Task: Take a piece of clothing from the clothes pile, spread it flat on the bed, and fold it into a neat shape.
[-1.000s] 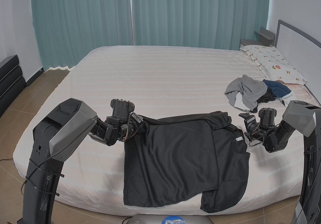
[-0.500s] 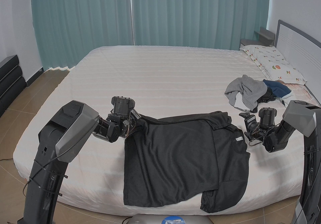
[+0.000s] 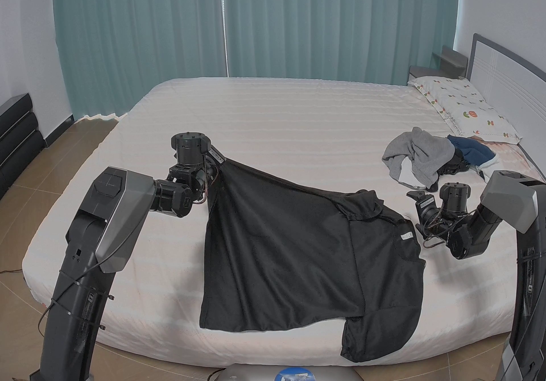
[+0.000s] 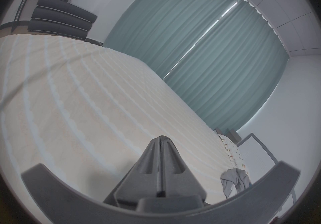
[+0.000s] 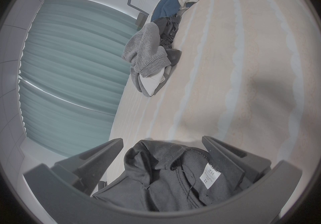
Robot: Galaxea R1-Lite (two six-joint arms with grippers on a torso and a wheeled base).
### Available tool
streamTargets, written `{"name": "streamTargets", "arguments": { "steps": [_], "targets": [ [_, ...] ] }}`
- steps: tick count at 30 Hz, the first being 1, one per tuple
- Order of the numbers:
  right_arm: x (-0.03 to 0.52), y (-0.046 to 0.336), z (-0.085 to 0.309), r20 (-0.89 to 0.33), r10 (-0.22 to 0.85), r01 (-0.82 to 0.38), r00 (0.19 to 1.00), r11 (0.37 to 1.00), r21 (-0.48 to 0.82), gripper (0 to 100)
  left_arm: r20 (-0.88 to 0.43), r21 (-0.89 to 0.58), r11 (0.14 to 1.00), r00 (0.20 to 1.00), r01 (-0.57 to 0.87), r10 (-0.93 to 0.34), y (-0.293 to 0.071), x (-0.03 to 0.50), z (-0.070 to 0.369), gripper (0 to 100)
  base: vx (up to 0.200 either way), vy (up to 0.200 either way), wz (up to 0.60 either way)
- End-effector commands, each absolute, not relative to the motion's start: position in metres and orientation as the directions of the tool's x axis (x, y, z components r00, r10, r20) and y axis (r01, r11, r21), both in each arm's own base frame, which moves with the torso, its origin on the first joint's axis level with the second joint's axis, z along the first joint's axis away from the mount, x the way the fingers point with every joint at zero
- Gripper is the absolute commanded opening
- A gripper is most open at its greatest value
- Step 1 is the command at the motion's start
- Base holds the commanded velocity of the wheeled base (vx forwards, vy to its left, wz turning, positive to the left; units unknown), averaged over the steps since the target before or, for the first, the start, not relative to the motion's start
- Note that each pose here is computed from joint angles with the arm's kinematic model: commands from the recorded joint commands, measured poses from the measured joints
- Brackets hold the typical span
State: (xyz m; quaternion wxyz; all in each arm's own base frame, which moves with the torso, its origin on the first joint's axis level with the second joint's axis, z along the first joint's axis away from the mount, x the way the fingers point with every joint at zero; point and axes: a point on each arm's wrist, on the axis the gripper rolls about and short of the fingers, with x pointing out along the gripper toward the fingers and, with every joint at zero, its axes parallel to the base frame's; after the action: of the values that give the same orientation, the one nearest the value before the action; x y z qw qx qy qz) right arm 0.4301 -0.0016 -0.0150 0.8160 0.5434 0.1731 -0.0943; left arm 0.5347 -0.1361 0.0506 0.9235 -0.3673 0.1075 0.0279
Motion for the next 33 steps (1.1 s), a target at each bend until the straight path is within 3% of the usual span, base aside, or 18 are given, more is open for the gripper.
{"name": "streamTargets", "arguments": {
  "steps": [1,9,19,20,33],
  "targets": [
    [0.43,-0.002,-0.016,-0.385,0.033,0.343,0.922,0.392,0.854,100,-0.174,-0.663,0.741,0.985,-0.105,-0.016,-0.135,0.54,0.029,0,0.0,0.0,0.0],
    [0.429,-0.001,-0.017,-0.365,0.034,0.324,0.93,0.394,0.86,100,-0.151,-0.646,0.755,0.988,-0.109,0.014,-0.133,0.543,0.02,0,0.0,0.0,0.0],
    [0.429,-0.001,-0.017,-0.365,0.034,0.324,0.93,0.394,0.86,100,-0.066,-0.598,0.793,0.994,-0.113,0.091,-0.103,0.55,0.024,0,0.0,0.0,0.0],
    [0.429,-0.001,-0.017,-0.365,0.034,0.324,0.93,0.394,0.86,100,-0.065,-0.599,0.792,0.993,-0.119,0.1,-0.098,0.551,0.025,100,0.0,0.0,0.0],
    [0.428,-0.001,-0.017,-0.367,0.033,0.325,0.93,0.394,0.86,100,-0.117,-0.585,0.793,0.985,-0.17,0.125,-0.087,0.549,0.008,100,0.0,0.0,0.0]
  ]
}}
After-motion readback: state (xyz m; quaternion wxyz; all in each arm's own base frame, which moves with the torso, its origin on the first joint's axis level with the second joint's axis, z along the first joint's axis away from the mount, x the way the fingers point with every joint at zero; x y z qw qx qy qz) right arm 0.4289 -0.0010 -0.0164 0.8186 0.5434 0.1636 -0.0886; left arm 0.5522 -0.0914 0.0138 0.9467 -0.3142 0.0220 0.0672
